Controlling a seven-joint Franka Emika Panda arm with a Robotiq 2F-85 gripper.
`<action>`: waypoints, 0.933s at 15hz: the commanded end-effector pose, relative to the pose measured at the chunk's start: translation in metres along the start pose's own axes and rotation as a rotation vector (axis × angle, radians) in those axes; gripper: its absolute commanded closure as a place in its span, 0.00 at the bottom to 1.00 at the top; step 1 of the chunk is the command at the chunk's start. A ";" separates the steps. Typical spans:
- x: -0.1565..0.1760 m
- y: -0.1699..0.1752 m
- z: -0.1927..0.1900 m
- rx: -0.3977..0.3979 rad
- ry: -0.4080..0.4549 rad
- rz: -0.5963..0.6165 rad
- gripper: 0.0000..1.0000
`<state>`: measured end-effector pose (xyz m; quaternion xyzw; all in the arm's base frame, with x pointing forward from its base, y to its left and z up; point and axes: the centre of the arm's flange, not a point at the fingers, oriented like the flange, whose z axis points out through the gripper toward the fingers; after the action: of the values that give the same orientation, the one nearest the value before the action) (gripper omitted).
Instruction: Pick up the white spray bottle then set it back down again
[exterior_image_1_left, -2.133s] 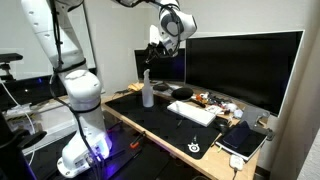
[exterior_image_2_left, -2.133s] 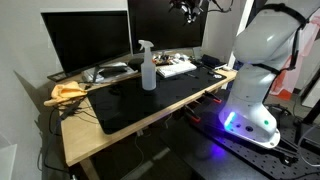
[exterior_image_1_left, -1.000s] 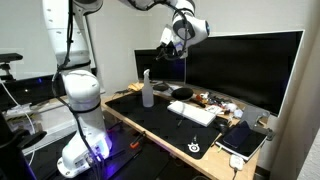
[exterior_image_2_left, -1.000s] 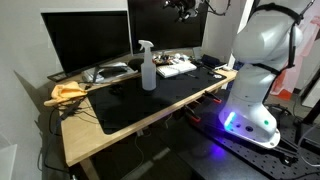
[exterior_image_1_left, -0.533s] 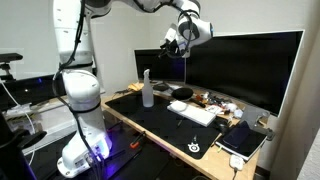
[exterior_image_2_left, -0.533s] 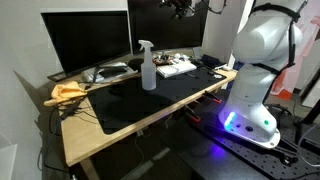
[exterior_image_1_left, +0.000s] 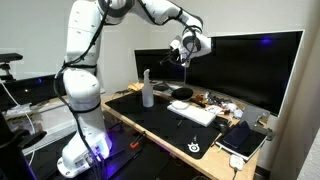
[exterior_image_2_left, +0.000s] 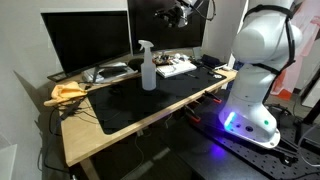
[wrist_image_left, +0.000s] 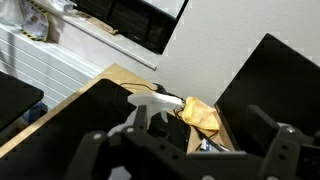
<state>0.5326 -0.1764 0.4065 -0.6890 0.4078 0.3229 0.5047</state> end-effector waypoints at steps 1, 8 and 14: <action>0.006 -0.009 0.014 -0.044 -0.040 0.069 0.00; 0.018 -0.002 0.044 -0.103 -0.064 0.146 0.00; 0.037 0.001 0.058 -0.125 -0.068 0.193 0.00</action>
<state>0.5450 -0.1348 0.3640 -0.6744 0.4245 0.4005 0.4524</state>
